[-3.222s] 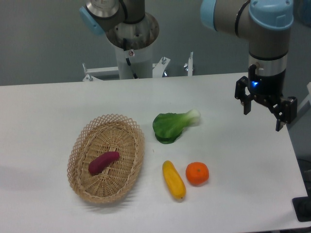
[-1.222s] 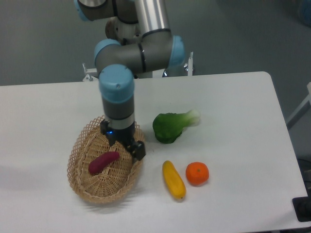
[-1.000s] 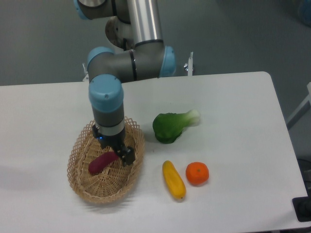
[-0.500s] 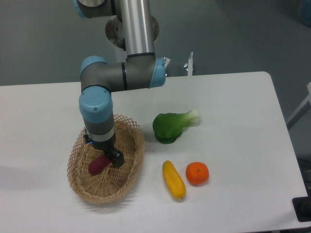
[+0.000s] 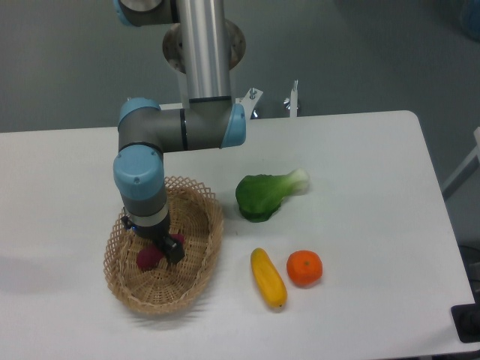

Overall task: Pick up the sweet potato from the basket
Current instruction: 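Lower the gripper into the basket around the sweet potato, then close the gripper on the purple sweet potato, then lift the sweet potato out of the basket and carry it away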

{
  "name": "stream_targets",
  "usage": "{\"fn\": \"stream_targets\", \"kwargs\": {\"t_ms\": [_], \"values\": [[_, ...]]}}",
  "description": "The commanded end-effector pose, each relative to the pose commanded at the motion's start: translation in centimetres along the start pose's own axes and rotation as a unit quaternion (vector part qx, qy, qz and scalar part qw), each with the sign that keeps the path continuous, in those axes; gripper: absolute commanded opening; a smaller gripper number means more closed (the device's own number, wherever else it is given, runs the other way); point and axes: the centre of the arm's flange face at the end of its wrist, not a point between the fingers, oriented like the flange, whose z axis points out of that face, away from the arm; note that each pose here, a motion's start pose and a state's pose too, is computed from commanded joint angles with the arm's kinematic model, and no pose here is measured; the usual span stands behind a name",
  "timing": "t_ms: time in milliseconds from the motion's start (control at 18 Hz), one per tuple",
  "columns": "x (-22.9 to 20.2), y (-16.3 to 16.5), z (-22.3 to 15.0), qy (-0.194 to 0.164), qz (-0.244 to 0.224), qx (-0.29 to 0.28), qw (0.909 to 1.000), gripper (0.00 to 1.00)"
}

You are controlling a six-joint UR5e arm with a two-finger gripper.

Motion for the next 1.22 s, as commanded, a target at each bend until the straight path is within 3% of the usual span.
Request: {"fn": "stream_targets", "kwargs": {"t_ms": [56, 222, 333, 611, 833, 1000, 1222], "values": [[0.0, 0.0, -0.1, -0.001, 0.000, 0.001, 1.0000, 0.93], [-0.2, -0.2, -0.3, -0.003, 0.005, 0.003, 1.0000, 0.54], [-0.3, -0.3, -0.5, -0.005, 0.005, 0.004, 1.0000, 0.37], [-0.6, -0.3, -0.8, -0.015, 0.006, -0.001, 0.9999, 0.25], [-1.1, -0.8, -1.9, -0.024, 0.008, 0.006, 0.9997, 0.24], [-3.0, -1.3, -5.4, -0.049, 0.008, 0.027, 0.9984, 0.24], [-8.7, 0.5, -10.6, -0.088, -0.010, 0.053, 0.9947, 0.25]]}}
